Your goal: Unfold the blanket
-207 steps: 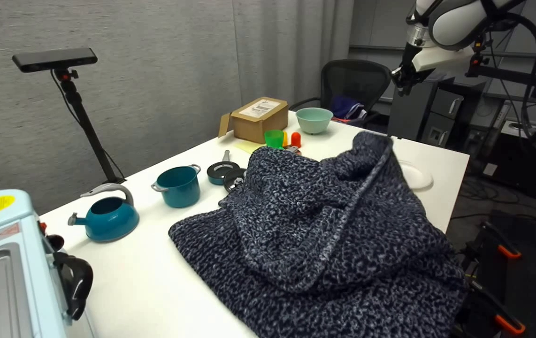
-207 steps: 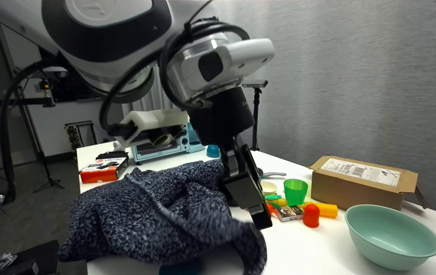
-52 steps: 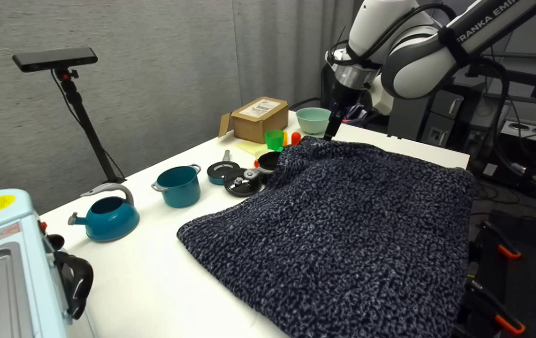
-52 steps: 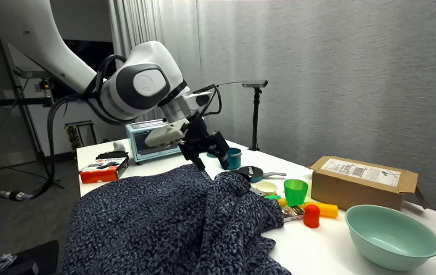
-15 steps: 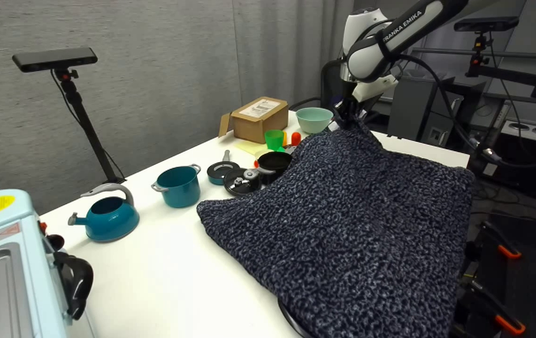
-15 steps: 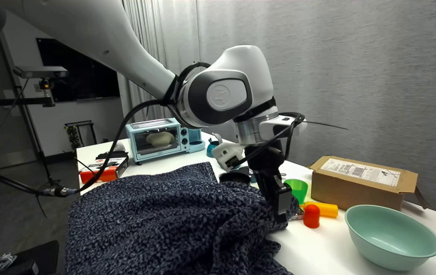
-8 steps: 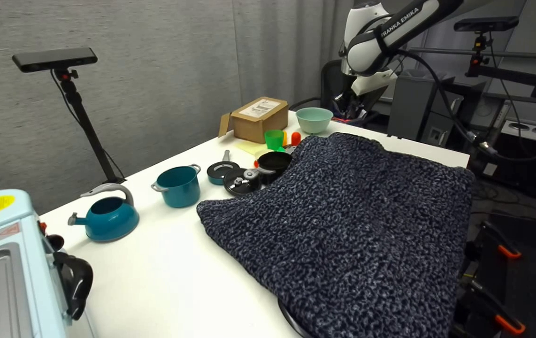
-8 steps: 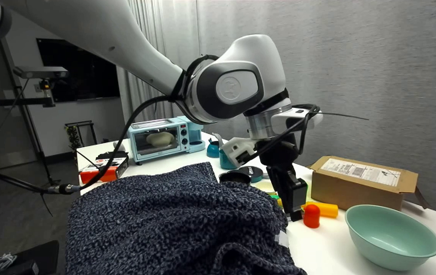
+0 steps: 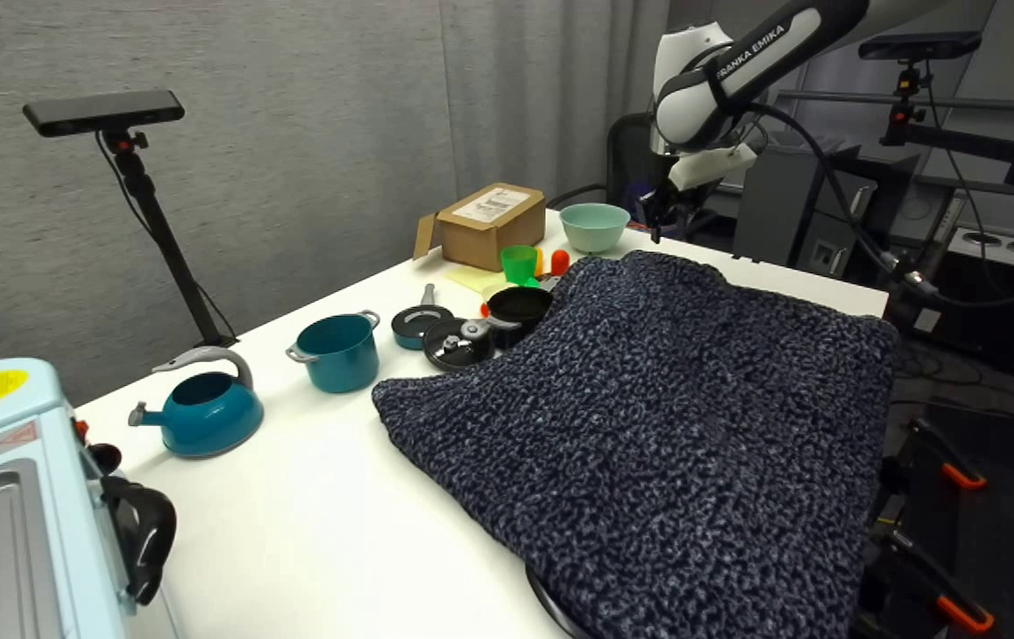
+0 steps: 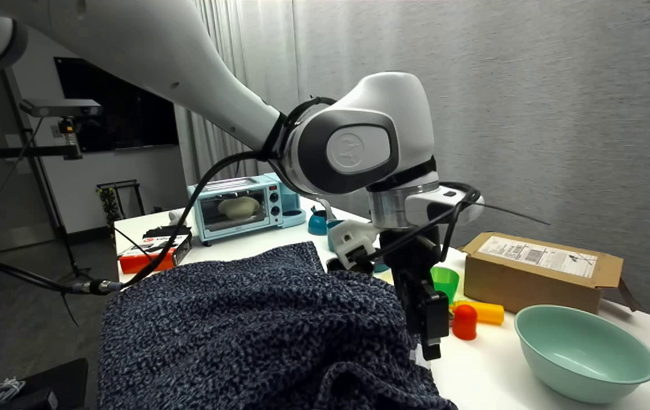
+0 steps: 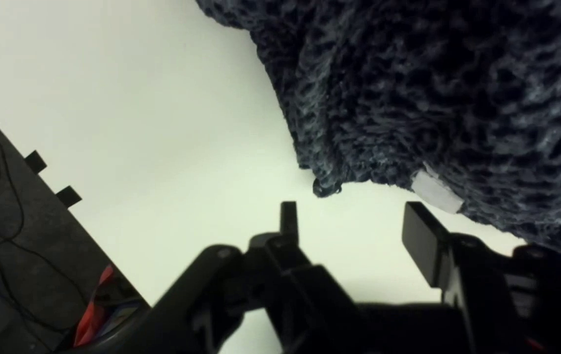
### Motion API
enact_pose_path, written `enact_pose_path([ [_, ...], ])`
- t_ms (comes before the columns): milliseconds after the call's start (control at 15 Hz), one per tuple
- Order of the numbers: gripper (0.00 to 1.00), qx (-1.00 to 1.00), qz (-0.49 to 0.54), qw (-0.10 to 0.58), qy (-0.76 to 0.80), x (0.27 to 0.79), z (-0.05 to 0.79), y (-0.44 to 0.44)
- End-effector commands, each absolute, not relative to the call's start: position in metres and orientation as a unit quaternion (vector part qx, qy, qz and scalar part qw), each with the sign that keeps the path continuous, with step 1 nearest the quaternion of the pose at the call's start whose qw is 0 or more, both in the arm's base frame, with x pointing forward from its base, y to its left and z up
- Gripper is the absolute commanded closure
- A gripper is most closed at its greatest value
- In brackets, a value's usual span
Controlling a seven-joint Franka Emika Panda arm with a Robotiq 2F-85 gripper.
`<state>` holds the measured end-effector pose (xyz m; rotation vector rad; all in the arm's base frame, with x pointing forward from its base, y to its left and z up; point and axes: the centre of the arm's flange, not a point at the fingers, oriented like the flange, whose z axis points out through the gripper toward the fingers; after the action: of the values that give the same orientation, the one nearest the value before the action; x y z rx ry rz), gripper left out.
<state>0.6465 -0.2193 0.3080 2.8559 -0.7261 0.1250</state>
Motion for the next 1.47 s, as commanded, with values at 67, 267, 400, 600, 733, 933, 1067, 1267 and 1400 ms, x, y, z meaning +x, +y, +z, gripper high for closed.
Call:
enact_pose_path([
  [67,0.02,0.967,-0.005,0.057,-0.248,0.642,0.292,-0.221],
  [267,0.00,0.965,-0.044,0.039,-0.255,0.633,0.283,-0.221],
  [400,0.00,0.961,-0.070,0.034,-0.265,0.624,0.282,-0.232],
  [600,0.00,0.953,-0.106,0.030,-0.282,0.609,0.276,-0.243],
  [733,0.00,0.951,-0.109,0.023,-0.288,0.599,0.274,-0.249],
  [933,0.26,0.948,-0.089,-0.015,-0.306,0.592,0.267,-0.251],
  [1067,0.42,0.944,-0.087,-0.039,-0.316,0.589,0.261,-0.248],
  [1267,0.66,0.943,-0.078,-0.051,-0.320,0.587,0.258,-0.244],
  [1400,0.82,0.946,-0.065,-0.044,-0.315,0.588,0.264,-0.246],
])
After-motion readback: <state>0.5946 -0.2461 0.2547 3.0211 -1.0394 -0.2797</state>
